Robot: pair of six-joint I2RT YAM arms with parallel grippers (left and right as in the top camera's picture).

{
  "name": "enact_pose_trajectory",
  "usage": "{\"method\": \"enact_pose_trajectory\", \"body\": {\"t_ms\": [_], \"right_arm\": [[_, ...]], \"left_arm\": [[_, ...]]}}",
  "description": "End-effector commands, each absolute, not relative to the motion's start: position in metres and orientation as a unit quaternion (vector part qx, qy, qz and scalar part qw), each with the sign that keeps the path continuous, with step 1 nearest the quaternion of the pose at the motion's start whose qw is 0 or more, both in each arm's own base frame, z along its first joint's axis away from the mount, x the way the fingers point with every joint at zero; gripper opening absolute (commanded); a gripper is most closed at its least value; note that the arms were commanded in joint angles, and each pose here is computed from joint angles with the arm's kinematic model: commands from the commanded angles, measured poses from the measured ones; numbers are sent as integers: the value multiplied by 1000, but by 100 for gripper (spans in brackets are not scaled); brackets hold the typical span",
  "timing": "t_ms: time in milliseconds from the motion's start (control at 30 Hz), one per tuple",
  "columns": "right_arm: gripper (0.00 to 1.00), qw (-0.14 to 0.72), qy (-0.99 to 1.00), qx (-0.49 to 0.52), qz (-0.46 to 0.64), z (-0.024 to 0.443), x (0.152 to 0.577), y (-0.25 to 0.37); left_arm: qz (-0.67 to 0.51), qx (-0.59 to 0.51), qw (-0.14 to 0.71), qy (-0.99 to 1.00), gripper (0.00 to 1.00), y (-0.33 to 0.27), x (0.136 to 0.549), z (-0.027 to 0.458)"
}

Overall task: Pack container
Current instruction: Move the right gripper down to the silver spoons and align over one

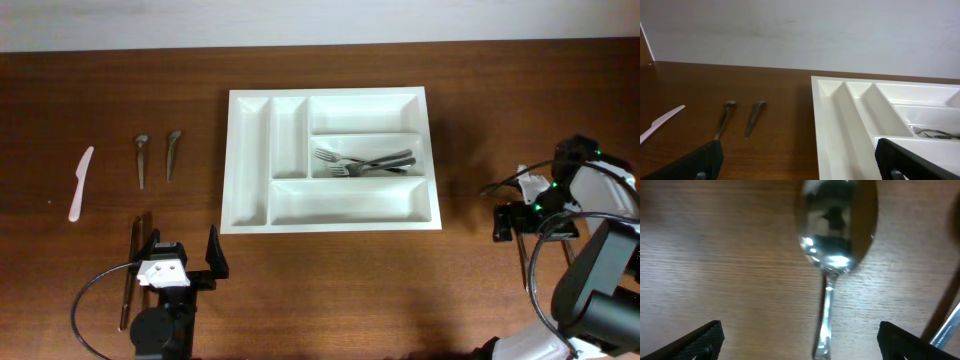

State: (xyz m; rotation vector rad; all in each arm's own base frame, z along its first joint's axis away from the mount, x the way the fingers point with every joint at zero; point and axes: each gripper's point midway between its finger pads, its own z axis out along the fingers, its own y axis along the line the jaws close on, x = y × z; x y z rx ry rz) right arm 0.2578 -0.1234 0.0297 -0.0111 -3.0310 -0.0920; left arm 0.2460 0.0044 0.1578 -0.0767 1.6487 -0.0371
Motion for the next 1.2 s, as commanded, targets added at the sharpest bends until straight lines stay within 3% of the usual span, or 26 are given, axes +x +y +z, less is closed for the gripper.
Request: {"method": "enact_pose_trajectory", "body": {"t_ms": [0,933,1000,1167], "right_arm": [[99,68,-997,-13,-36,20,251,-131],[95,85,-996,-13,-36,-6,253,-136],[88,86,-996,-13,-33,-6,253,-137],[58,90,-996,-13,-24,-6,252,-140]], "left_arm": [[-15,-30,678,734,99,4,246,156],[-15,-30,678,734,99,4,246,156],[-15,-30,678,734,99,4,246,156],[-15,-30,678,734,99,4,246,156]]}}
